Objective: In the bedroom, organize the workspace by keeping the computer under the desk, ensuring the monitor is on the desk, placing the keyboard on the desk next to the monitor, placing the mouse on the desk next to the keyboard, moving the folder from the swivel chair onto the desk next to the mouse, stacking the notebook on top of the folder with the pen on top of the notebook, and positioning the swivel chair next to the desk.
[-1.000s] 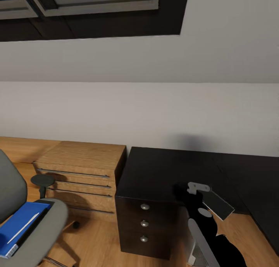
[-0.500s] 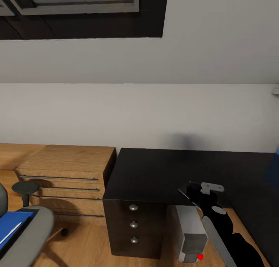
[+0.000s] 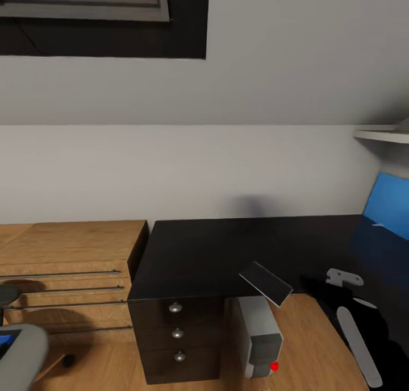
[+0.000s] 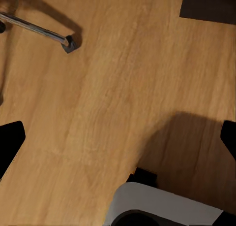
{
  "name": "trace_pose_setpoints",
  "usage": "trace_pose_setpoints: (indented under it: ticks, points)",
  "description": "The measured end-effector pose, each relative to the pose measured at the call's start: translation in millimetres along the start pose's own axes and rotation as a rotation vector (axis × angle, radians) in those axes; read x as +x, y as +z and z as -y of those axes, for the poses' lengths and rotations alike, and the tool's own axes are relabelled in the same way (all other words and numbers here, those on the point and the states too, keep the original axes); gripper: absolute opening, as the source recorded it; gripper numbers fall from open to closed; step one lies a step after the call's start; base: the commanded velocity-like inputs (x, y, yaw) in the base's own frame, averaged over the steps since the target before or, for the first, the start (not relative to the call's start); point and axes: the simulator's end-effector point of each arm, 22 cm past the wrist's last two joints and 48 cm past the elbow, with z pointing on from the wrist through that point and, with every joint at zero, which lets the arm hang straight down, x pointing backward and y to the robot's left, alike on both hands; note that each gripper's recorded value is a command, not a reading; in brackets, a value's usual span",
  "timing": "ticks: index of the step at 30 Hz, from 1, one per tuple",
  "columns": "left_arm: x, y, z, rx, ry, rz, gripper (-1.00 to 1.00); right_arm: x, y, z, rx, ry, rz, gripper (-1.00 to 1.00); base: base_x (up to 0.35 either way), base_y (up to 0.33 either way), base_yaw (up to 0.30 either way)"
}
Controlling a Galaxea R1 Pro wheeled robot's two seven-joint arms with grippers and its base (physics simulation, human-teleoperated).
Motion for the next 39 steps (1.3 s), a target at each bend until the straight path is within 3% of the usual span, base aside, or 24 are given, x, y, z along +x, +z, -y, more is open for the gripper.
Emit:
trace_pose_setpoints:
  ticks: [3, 5, 17, 22, 25, 39]
  points:
    - [-30, -2.1, -3, -0.009, -0.063, 0.138, 1.00, 7, 3.1, 3, -0.006, 0.001, -0.021, -1.00, 0.000, 0.000, -0.262]
    - [-35, -3.0, -3, -0.009, -0.073, 0.160, 1.00, 8, 3.9, 4, -0.005, 0.000, -0.026, -1.00, 0.000, 0.000, -0.263]
    - [-41, -3.9, -3, -0.008, -0.082, 0.181, 1.00, 12, 6.2, 45, 0.041, -0.104, -0.087, -1.00, 0.000, 0.000, -0.263]
    - [-43, -4.5, -1, -0.004, -0.081, 0.189, 1.00, 27, 13.6, 54, 0.042, -0.249, -0.121, -1.00, 0.000, 0.000, -0.264]
    - [-45, -4.8, 0, -0.001, -0.081, 0.195, 1.00, 46, 20.2, 59, 0.040, -0.307, -0.167, -1.00, 0.000, 0.000, -0.268]
    - [-48, -5.5, 2, 0.007, -0.081, 0.203, 1.00, 63, 26.1, 56, 0.030, -0.335, -0.194, -1.00, 0.068, -0.077, -0.212]
